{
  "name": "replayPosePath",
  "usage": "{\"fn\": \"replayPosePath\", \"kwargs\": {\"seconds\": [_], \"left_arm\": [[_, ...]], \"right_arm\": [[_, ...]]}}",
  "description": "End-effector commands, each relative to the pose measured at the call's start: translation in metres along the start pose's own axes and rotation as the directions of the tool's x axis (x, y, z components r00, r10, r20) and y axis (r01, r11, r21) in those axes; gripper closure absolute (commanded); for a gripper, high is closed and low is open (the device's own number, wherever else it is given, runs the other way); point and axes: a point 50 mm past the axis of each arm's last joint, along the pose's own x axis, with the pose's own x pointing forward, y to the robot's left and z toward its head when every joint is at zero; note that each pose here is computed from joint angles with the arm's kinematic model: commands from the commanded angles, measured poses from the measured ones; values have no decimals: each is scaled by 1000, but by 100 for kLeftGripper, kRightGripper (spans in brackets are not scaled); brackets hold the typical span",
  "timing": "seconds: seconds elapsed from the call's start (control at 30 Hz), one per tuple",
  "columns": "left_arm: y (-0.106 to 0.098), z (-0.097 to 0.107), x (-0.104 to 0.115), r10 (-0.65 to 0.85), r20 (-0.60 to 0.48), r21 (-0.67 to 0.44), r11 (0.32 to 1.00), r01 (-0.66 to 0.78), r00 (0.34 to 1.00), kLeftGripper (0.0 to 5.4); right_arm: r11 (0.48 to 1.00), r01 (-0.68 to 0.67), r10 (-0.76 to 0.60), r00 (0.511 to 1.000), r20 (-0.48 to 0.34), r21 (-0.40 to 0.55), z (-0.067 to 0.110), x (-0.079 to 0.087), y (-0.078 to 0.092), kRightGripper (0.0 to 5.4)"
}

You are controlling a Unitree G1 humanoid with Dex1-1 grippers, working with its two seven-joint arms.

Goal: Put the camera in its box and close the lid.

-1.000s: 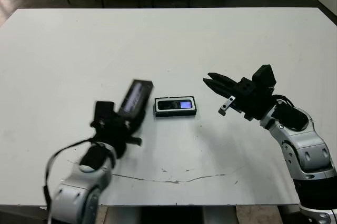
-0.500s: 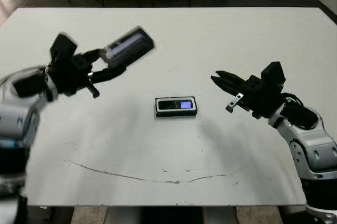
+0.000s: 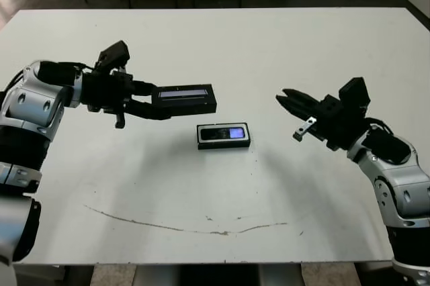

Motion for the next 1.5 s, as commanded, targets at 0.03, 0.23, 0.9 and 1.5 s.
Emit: {"fn": "replayPosePath", "kwargs": {"seconds": [0.03,0.23,0.9,1.5], "left_arm": [[0,-8,4,-24,-6,-23,999,24,1000,422],[-3,-16,18,-42,46,-42,998,44,998,422],[-15,-36,55,-32,22,-8,999,32,999,422],[-20,-41,66,-84,-68,63,994,89,994,424]], "right_arm": [[1000,3,-3,1000,-20,1,-3,0,-3,540],[1000,-1,1,1000,-26,-15,-4,1,-4,540],[999,2,-3,999,-33,-39,-1,-2,-6,540],[999,-8,7,999,-36,-40,0,-2,-6,540]]}}
